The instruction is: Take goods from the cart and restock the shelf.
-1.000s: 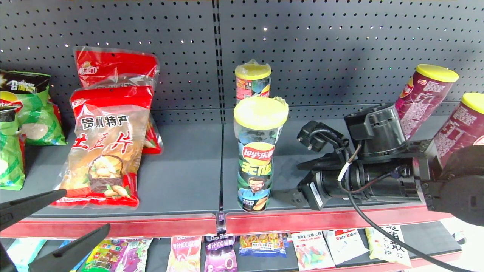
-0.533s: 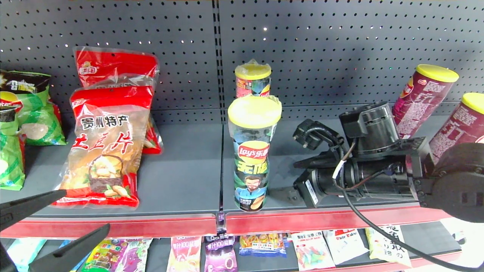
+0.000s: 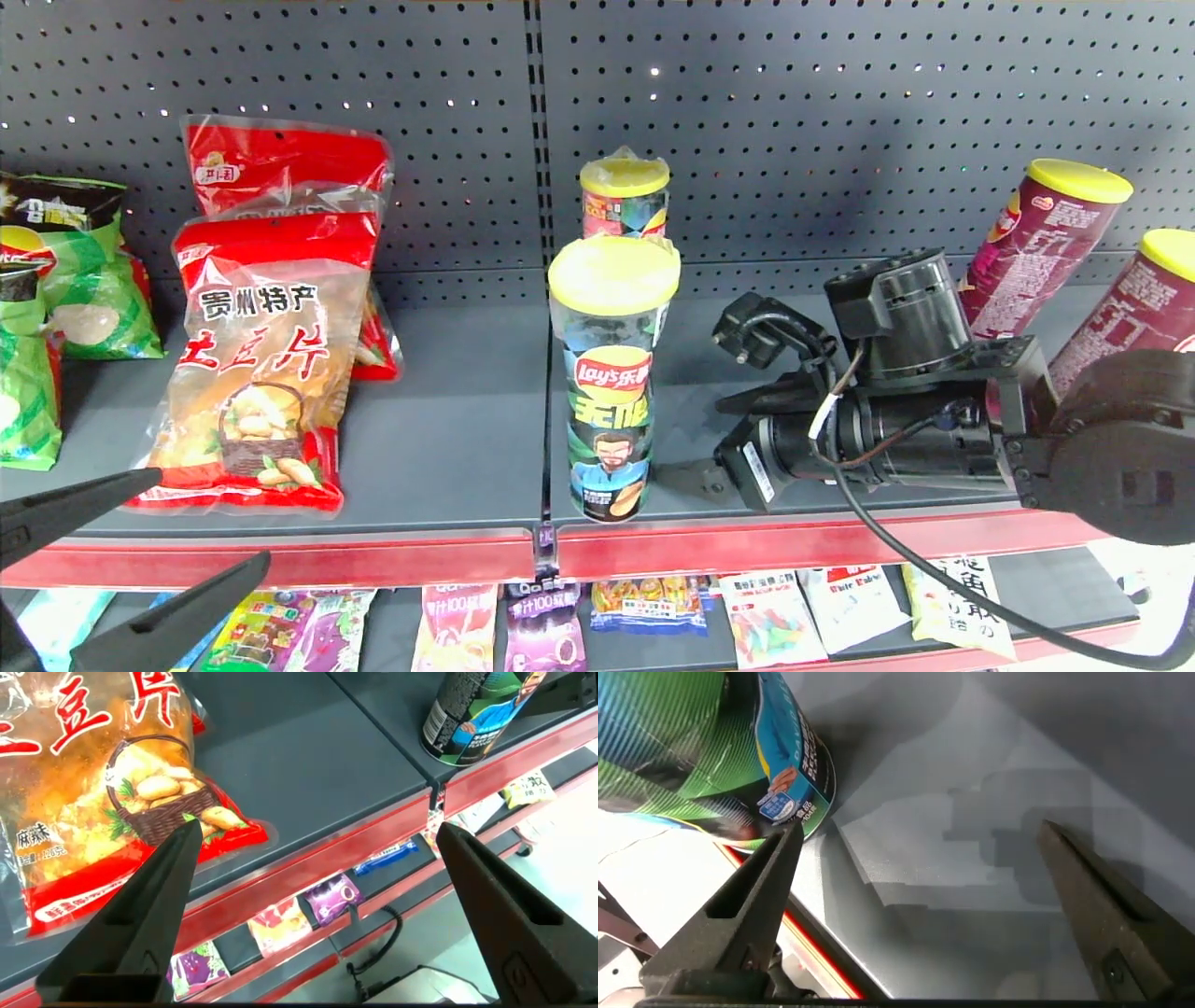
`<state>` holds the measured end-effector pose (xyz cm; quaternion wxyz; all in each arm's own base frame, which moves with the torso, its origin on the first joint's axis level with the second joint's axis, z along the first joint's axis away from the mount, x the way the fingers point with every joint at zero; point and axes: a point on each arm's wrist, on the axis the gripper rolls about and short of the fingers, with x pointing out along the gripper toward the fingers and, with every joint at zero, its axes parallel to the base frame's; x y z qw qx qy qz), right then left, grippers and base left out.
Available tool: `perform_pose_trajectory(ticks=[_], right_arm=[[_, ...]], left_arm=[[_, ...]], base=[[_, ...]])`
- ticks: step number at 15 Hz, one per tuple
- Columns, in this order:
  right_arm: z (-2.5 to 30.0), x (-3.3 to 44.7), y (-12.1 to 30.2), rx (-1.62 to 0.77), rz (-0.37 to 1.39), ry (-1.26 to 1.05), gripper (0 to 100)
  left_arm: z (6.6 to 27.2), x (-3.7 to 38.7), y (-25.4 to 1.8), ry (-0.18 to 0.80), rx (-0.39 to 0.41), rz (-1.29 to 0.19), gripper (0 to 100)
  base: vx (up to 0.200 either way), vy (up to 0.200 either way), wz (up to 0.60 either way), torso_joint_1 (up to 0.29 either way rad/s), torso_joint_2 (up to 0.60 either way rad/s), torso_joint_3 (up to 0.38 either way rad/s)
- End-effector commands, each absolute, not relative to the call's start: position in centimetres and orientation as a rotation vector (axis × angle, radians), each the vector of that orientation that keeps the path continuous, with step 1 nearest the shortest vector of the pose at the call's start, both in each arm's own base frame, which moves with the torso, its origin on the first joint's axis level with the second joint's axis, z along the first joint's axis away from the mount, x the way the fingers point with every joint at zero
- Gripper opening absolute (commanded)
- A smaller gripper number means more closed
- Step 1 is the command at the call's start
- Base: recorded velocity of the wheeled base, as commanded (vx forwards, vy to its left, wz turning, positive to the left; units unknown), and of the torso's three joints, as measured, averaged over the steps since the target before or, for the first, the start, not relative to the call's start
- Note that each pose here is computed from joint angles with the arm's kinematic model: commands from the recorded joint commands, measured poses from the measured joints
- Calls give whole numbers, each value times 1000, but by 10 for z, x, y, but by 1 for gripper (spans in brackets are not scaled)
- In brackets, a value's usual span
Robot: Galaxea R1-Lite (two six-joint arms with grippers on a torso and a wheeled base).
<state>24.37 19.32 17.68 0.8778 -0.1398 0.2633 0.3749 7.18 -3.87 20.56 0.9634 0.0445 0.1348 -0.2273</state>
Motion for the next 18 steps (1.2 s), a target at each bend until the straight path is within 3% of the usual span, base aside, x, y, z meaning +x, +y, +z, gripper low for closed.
perform_pose_trajectory(ticks=[1, 11, 14, 18], right_arm=[[175, 244, 194, -293, 784, 553, 100], [175, 244, 193, -292, 782, 555, 100], [189, 228, 182, -283, 786, 515, 100], [220, 168, 165, -272, 885, 382, 100]], left_arm=[[205, 73, -39, 277, 91, -459, 100], [205, 72, -39, 276, 91, -459, 100], [203, 73, -39, 283, 93, -457, 100], [195, 72, -38, 310, 100, -457, 100]], base=[[0, 0, 0, 0, 0, 0], [0, 0, 0, 0, 0, 0], [0, 0, 0, 0, 0, 0], [0, 0, 0, 0, 0, 0]])
